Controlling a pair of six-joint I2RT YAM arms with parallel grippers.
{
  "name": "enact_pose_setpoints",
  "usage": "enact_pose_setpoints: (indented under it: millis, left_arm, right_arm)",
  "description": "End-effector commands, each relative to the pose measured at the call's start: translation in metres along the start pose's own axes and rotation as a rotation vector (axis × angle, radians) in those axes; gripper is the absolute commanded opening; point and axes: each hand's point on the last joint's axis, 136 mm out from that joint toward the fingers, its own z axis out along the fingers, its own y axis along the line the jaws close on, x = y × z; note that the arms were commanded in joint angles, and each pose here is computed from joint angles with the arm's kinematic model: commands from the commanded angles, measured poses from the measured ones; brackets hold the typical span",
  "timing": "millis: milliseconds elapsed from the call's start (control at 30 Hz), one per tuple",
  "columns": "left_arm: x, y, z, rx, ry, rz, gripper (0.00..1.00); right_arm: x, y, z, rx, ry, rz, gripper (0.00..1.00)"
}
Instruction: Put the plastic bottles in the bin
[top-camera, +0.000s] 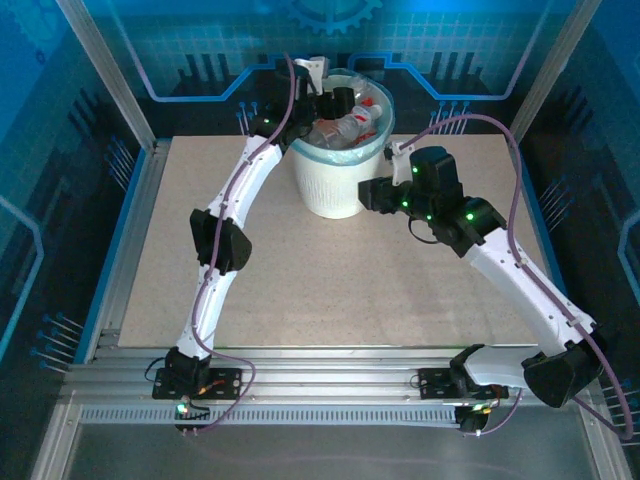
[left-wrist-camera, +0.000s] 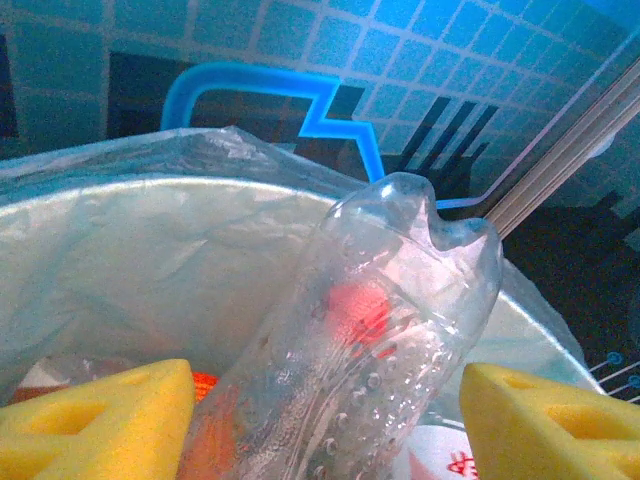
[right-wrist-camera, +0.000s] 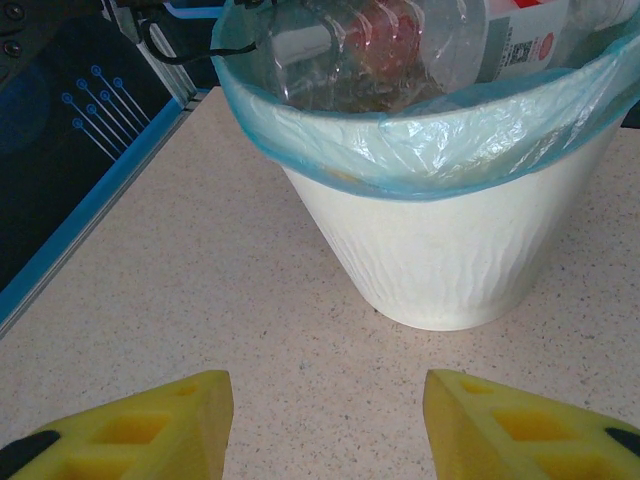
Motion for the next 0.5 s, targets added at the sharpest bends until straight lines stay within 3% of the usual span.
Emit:
enact_pose_setpoints:
  millis: [0, 467]
  left_arm:
    - [0.006, 0.003, -0.005, -0.038, 0.034, 0.028, 0.71]
    - [0.033, 0.036, 0.0, -0.165, 0.115, 0.044, 0.67]
  right_arm:
    - [0.0, -0.003, -0.003, 0.005, 0.002, 0.018, 0.54]
    - [-0.001, -0.001, -0.002, -0.003, 0.006, 0.036, 0.54]
